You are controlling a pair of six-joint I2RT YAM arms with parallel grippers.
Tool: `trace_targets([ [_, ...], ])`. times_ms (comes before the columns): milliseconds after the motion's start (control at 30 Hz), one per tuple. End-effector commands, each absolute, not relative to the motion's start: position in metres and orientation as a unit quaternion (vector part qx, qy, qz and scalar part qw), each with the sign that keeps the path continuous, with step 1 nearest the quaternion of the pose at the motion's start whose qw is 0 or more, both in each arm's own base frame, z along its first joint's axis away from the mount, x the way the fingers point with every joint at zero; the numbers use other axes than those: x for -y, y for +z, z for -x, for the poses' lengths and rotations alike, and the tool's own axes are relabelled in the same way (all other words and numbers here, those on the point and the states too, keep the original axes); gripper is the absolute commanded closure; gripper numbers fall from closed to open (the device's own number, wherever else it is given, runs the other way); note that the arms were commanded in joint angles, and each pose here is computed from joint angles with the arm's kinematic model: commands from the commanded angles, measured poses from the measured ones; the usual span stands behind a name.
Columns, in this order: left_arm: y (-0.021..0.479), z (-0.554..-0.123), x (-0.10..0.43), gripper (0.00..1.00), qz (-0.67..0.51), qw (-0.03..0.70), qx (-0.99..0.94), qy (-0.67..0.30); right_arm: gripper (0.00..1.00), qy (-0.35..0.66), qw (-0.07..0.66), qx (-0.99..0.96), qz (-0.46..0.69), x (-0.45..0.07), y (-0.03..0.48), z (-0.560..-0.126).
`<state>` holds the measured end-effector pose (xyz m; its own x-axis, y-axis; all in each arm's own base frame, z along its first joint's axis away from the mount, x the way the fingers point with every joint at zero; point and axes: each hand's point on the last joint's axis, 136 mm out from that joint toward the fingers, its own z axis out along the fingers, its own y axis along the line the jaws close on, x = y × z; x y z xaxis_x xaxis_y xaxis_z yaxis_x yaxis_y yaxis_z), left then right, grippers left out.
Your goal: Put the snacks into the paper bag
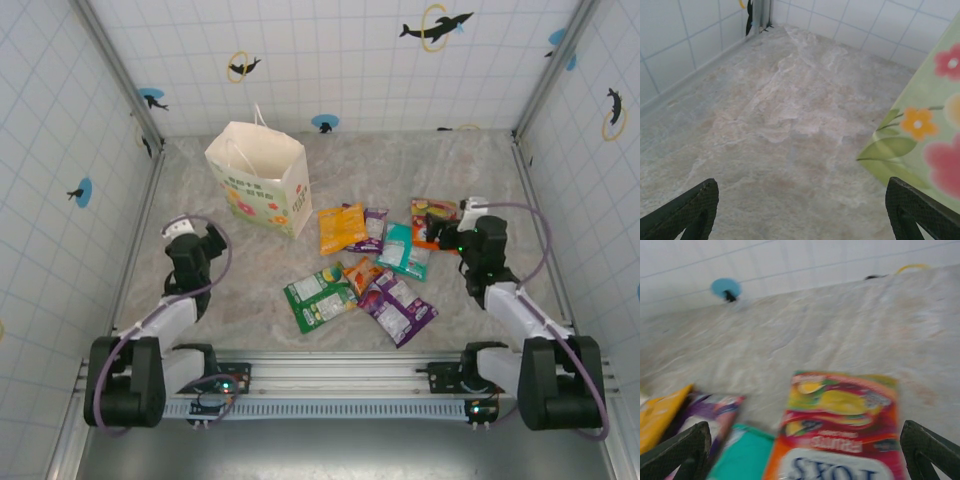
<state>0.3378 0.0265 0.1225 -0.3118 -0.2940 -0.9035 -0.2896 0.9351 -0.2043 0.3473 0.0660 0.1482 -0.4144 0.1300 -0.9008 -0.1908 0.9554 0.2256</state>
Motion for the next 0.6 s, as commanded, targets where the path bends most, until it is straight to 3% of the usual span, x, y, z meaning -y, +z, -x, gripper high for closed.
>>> trace_targets([
  [0, 0.115, -0.329, -0.009, 0.13, 0.198, 0.477, -0.855, -0.047, 0.01, 0.208, 0.495, -0.84, 0.075, -0.114, 0.157, -0.34],
  [267, 0.149, -0.32, 0.032, 0.15, 0.233, 0.41, -0.861, -0.19, 0.01, 0.286, 0.471, -0.817, 0.169, -0.195, 0.178, -0.355],
  [567, 0.229, -0.332, 0.054, 0.19, 0.206, 0.395, -0.861, -0.245, 0.0, 0.313, 0.459, -0.799, 0.232, -0.262, 0.189, -0.401],
])
